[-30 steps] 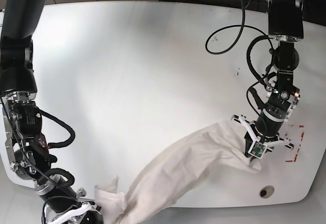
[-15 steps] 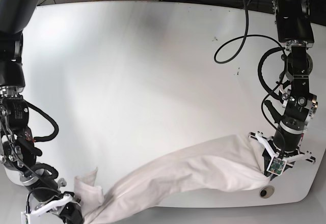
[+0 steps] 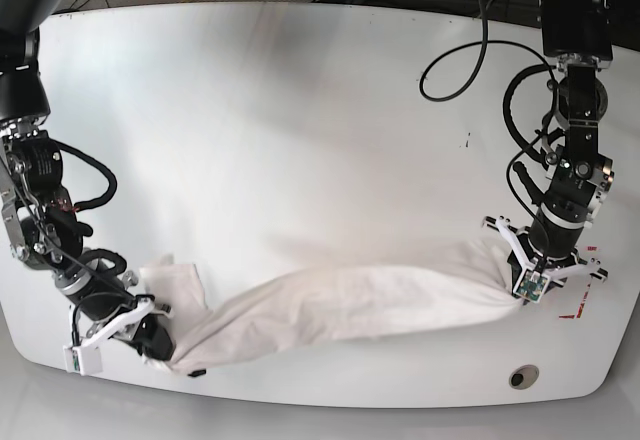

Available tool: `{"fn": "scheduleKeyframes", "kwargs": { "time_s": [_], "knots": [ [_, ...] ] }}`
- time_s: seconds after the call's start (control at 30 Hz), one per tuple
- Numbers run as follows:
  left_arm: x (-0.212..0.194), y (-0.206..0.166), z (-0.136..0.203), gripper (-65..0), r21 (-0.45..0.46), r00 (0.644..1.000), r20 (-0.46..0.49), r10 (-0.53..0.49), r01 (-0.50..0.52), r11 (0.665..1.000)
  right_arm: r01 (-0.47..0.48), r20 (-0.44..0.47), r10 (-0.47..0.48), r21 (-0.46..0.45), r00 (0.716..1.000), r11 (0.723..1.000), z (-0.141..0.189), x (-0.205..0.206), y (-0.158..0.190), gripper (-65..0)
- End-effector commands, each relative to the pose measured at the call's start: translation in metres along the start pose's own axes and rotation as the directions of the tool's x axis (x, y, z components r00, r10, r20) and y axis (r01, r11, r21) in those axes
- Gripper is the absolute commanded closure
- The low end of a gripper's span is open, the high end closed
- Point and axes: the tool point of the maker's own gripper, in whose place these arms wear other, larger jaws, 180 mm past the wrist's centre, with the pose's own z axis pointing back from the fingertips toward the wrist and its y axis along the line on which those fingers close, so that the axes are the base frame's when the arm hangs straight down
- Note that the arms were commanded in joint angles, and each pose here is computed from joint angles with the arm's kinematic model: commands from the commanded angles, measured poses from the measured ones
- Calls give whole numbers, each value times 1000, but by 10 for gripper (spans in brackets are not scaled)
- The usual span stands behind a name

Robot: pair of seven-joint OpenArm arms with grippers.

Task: Layout the t-shirt on the table in an organized manner, then fold the t-shirt properly
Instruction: 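Pull both grippers apart, stretching the shirt across the table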

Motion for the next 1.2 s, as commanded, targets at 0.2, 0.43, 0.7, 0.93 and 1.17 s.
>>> {"fn": "scheduleKeyframes", "kwargs": {
  "time_s": [0.2, 0.43, 0.7, 0.93, 1.17],
  "knots": [
    [-29, -4, 21, -43, 7, 999, -37, 11, -11, 1000, 37, -18, -38, -39, 999, 999, 20, -32, -3, 0],
    [-47, -4, 43, -43, 14, 997, -72, 8, -7, 1000, 89, -85, -94, -62, 992, 994, 44, -65, -7, 0],
    [-93, -13, 63, -43, -91, 970, -230, -77, 57, 994, 163, -239, -178, -83, 954, 983, 68, -115, -4, 0],
    [-135, -37, 84, -44, -221, 910, -378, -172, 92, 971, 203, -353, -240, -138, 905, 969, 89, -162, -11, 0],
    [-163, -45, 103, -234, -291, 853, -464, -241, 111, 950, 236, -458, -283, -159, 843, 959, 102, -198, -6, -117]
  ]
}}
